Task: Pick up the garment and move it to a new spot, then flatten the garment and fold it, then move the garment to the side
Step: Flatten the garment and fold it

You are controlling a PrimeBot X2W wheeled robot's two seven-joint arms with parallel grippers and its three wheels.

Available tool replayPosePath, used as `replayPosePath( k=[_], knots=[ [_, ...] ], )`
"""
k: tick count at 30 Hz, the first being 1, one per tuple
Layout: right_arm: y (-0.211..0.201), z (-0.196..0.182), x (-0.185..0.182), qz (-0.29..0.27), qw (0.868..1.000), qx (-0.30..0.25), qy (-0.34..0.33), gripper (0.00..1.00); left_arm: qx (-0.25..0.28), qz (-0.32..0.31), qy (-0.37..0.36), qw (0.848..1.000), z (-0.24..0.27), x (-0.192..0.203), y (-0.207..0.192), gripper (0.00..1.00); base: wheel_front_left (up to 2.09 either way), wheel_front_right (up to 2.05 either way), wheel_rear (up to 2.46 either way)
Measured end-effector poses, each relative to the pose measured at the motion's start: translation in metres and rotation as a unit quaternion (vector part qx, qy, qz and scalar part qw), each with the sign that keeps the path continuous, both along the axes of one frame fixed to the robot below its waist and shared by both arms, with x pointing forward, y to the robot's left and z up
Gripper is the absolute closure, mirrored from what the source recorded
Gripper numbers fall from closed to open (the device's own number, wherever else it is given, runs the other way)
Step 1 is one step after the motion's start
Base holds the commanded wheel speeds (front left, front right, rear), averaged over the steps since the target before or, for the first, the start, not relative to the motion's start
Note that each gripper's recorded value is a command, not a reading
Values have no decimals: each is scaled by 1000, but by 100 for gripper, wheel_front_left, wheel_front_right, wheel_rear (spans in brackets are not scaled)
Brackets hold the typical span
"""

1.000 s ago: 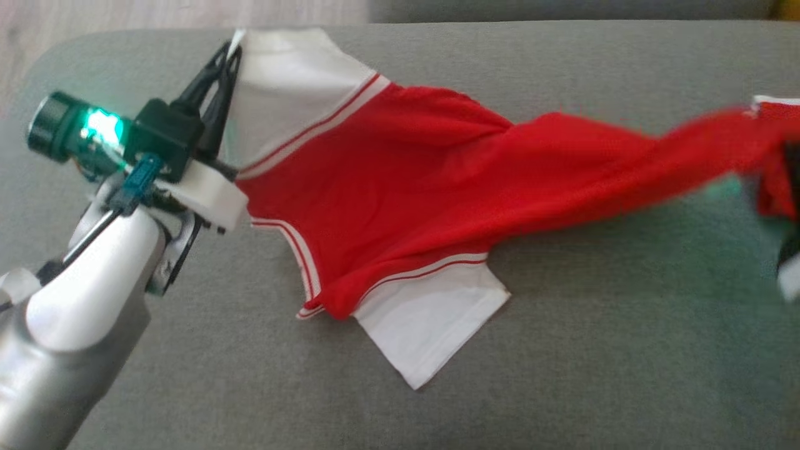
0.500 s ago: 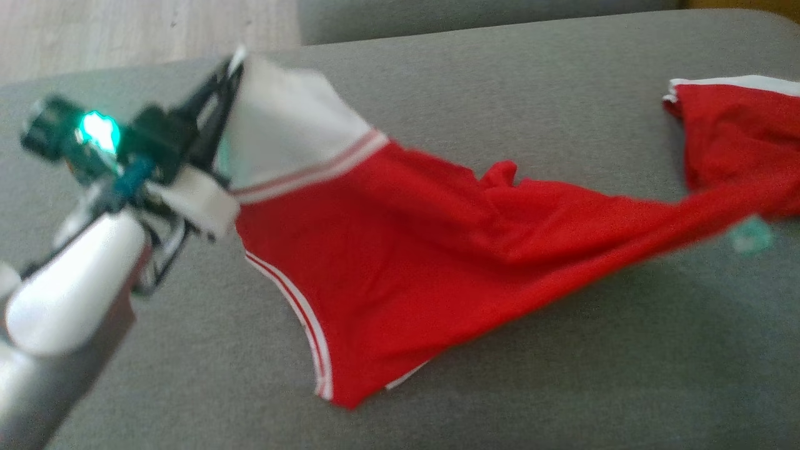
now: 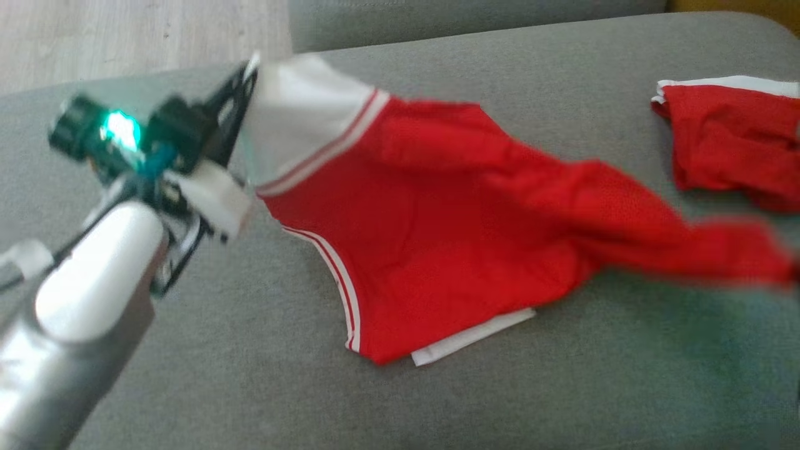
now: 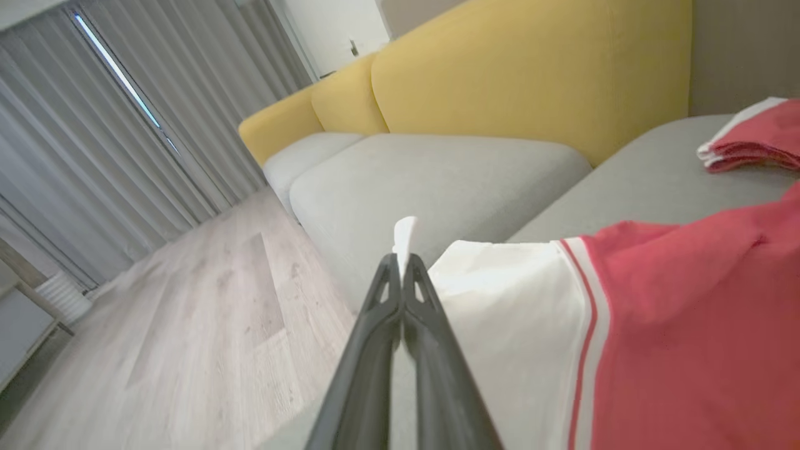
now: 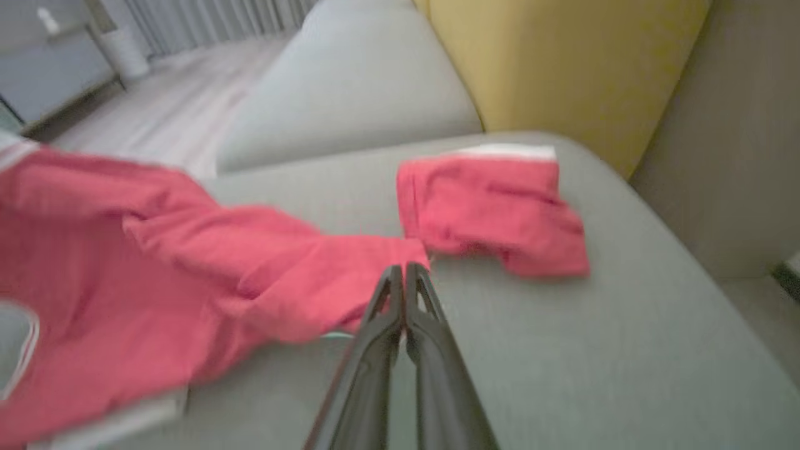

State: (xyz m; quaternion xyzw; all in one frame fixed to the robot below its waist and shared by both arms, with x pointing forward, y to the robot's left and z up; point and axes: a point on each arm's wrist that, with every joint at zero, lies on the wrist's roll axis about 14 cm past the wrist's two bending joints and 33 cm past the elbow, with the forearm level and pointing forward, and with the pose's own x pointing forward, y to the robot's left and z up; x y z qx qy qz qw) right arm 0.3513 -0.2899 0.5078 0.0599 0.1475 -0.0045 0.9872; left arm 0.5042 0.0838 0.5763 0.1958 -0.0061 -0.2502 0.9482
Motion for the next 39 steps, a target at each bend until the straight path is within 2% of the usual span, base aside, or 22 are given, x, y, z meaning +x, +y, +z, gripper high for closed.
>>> replayPosePath(
  k=[4, 6, 11, 18, 25, 26, 27, 29, 30, 31, 35, 39],
  knots=[
    [-1, -57, -71, -11, 992, 8, 126, 100, -4, 5, 48, 999, -32, -18, 5, 100, 0, 0, 0],
    [4, -72, -90, -9, 986, 21, 162, 100, -11, 4, 68, 998, -42, -25, 4, 100, 0, 0, 0],
    [34, -96, -104, 26, 973, 74, 219, 100, -3, 17, 102, 995, -59, -42, 13, 100, 0, 0, 0],
    [78, -125, -156, 91, 920, 150, 351, 100, 19, 69, 124, 990, -67, -62, 48, 100, 0, 0, 0],
    [95, -119, -154, 137, 901, 166, 377, 100, 22, 138, 138, 981, -69, -86, 95, 100, 0, 0, 0],
    [97, -119, -154, 141, 899, 165, 381, 65, 23, 148, 141, 979, -70, -89, 102, 100, 0, 0, 0],
    [97, -120, -155, 143, 896, 163, 387, 0, 25, 154, 144, 977, -71, -92, 108, 100, 0, 0, 0],
    [96, -121, -157, 146, 892, 160, 397, 0, 26, 162, 154, 974, -75, -99, 115, 100, 0, 0, 0],
    [96, -117, -150, 150, 895, 156, 389, 0, 23, 166, 163, 972, -78, -104, 118, 100, 0, 0, 0],
    [94, -113, -141, 151, 902, 151, 376, 0, 20, 169, 165, 972, -79, -106, 119, 100, 0, 0, 0],
    [89, -82, -76, 156, 941, 129, 270, 0, 17, 181, 164, 970, -79, -109, 127, 100, 0, 0, 0],
    [93, -53, -5, 182, 965, 72, 173, 0, 16, 186, 165, 968, -81, -110, 132, 100, 0, 0, 0]
  ],
)
